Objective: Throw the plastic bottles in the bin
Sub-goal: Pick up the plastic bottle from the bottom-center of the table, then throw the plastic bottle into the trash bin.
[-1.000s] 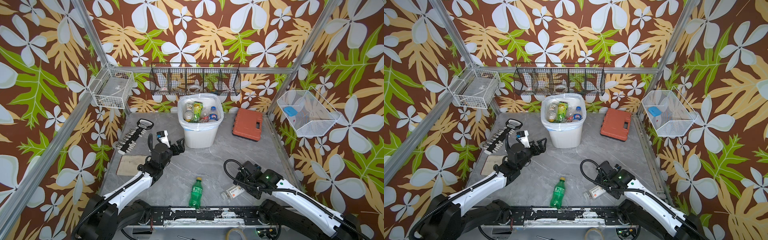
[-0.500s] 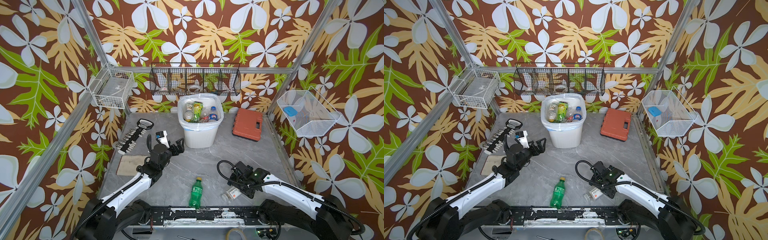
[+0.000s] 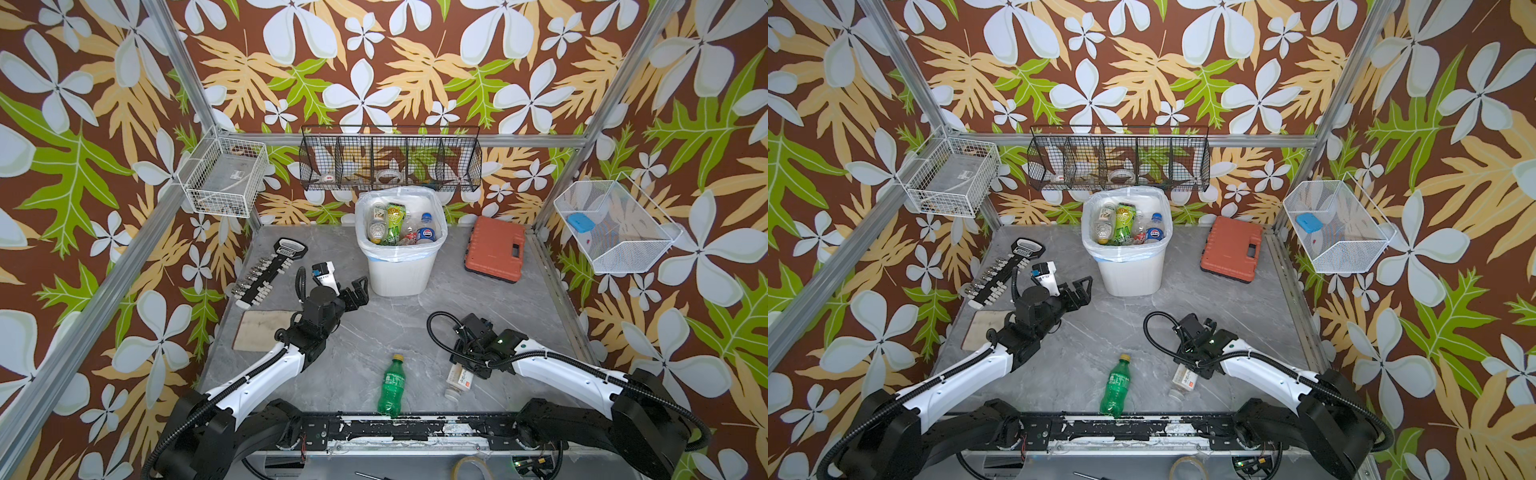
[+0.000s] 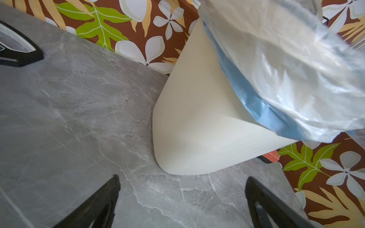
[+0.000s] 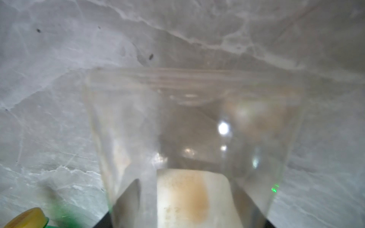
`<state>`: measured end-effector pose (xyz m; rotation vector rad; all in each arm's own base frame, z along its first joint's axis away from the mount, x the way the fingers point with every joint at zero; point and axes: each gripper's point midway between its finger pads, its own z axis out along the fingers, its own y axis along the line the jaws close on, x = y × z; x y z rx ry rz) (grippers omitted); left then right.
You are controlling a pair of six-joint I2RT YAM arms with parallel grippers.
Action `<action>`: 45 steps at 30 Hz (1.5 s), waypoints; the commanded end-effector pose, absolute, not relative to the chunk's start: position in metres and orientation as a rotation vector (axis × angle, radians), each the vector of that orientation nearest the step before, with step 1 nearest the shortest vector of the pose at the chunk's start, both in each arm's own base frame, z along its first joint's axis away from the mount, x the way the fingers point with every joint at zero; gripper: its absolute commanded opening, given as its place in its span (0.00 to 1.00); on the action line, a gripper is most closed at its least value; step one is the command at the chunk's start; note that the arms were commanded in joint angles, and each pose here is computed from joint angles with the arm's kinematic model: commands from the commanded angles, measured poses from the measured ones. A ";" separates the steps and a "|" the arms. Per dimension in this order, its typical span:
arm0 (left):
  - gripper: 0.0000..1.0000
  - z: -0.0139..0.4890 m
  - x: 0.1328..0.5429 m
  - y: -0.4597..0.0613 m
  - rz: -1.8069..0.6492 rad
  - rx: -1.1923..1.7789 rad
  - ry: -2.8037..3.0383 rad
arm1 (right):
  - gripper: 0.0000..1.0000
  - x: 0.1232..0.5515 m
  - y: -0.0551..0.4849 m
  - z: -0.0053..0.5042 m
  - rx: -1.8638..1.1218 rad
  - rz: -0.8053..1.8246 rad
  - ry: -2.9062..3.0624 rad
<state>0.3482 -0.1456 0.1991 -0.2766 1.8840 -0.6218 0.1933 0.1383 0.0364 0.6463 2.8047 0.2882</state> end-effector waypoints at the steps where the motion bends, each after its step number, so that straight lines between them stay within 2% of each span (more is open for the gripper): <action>1: 1.00 0.198 0.350 -0.142 -0.615 -0.312 1.879 | 0.63 0.218 0.141 0.058 0.553 0.267 2.718; 5: 1.00 0.191 0.348 -0.139 -0.616 -0.335 1.885 | 0.62 0.260 0.139 0.114 0.414 0.177 2.563; 12: 1.00 0.178 0.342 -0.133 -0.616 -0.378 1.902 | 0.62 0.348 0.151 0.264 0.156 0.110 2.204; 15: 1.00 0.174 0.339 -0.131 -0.619 -0.399 1.916 | 0.62 0.380 0.173 0.328 0.068 0.147 2.066; 20: 1.00 0.172 0.333 -0.128 -0.626 -0.414 1.918 | 0.62 0.416 0.196 0.410 -0.021 0.154 1.876; 23: 1.00 0.173 0.328 -0.123 -0.615 -0.422 1.914 | 0.62 0.437 0.205 0.440 -0.062 0.150 1.822; 32: 1.00 0.174 0.321 -0.117 -0.618 -0.447 1.896 | 0.62 0.494 0.231 0.445 -0.145 0.178 1.822; 43: 1.00 0.179 0.321 -0.116 -0.614 -0.451 1.897 | 0.63 0.515 0.249 0.404 -0.211 0.218 1.910; 44: 1.00 0.178 0.322 -0.117 -0.615 -0.452 1.896 | 0.66 0.516 0.250 0.400 -0.216 0.219 1.923; 45: 1.00 0.178 0.322 -0.117 -0.614 -0.450 1.898 | 0.76 0.516 0.250 0.397 -0.215 0.219 1.934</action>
